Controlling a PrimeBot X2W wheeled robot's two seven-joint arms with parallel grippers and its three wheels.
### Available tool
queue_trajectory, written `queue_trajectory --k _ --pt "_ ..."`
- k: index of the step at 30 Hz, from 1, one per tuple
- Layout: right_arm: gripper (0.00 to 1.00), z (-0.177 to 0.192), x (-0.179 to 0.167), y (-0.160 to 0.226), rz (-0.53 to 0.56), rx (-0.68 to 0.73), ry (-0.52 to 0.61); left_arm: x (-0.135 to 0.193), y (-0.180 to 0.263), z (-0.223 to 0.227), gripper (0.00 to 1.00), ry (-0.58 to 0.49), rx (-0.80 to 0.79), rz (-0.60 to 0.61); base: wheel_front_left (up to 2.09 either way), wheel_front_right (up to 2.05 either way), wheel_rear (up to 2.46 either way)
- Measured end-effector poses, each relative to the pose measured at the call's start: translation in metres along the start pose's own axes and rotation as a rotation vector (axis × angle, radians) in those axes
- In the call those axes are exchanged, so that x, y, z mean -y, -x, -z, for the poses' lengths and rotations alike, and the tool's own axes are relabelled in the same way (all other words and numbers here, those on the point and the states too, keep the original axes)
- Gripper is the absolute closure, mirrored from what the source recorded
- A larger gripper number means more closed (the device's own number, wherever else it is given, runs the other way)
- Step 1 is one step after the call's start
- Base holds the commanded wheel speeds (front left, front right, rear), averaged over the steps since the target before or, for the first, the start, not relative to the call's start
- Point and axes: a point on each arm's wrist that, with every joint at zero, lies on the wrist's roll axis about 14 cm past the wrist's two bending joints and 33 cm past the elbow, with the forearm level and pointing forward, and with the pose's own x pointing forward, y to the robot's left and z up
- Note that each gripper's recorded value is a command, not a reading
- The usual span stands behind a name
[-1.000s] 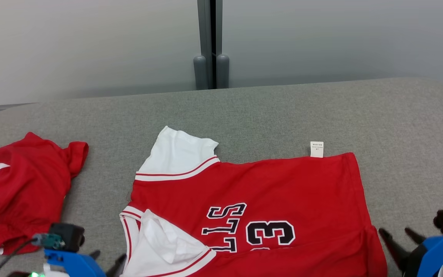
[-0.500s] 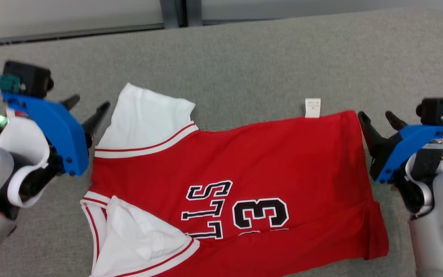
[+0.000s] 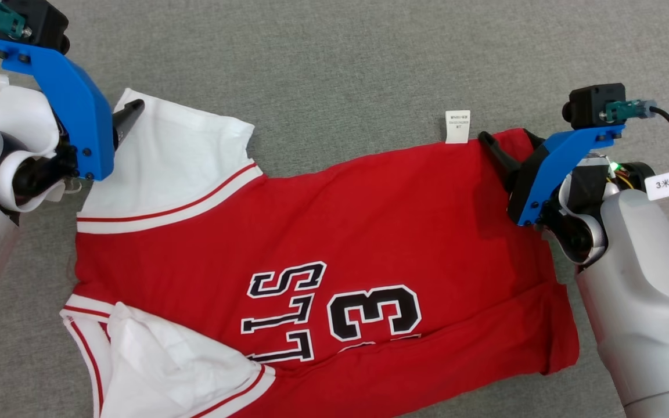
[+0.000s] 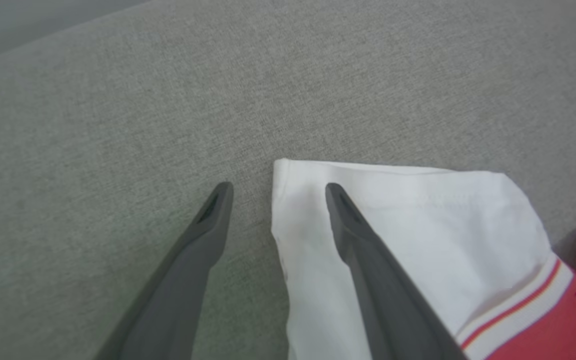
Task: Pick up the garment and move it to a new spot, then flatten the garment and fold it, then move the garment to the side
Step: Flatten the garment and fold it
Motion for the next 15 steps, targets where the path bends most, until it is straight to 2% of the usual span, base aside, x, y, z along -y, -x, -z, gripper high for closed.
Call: queue_trajectory --k 5,6,7,9,10,11,13,15 --pt "0.0 0.005 -0.003 0.0 -0.021 -0.018 0.013 -0.004 -0.018 0.011 0.0 0.03 -0.071 0.007 0.0 0.0 0.0" --pt "0.09 0.006 -0.003 0.001 -0.023 -0.021 0.018 -0.002 -0.02 0.01 0.0 0.038 -0.077 0.016 0.0 0.0 0.0" --pt "0.28 0.007 -0.004 0.002 -0.027 -0.025 0.023 -0.002 -0.02 0.01 0.0 0.042 -0.082 0.022 0.0 0.0 0.0" --pt "0.8 0.008 -0.005 0.004 -0.035 -0.024 0.025 -0.001 -0.019 0.01 0.54 0.038 -0.096 0.024 0.0 0.0 0.0" --pt "1.0 0.009 -0.005 0.005 -0.038 -0.023 0.028 0.0 -0.019 0.011 0.89 0.036 -0.101 0.026 0.0 0.0 0.0" --pt "1.0 0.009 -0.005 0.007 -0.04 -0.02 0.03 0.001 -0.018 0.011 1.0 0.035 -0.103 0.027 0.0 0.0 0.0" --pt "1.0 0.007 -0.007 0.009 -0.047 0.005 0.028 0.001 -0.015 0.009 1.0 0.025 -0.09 0.024 0.0 0.0 0.0" --pt "1.0 -0.004 -0.004 0.011 -0.037 0.086 0.014 -0.007 -0.008 -0.007 1.0 0.002 -0.012 -0.012 0.0 0.0 0.0"
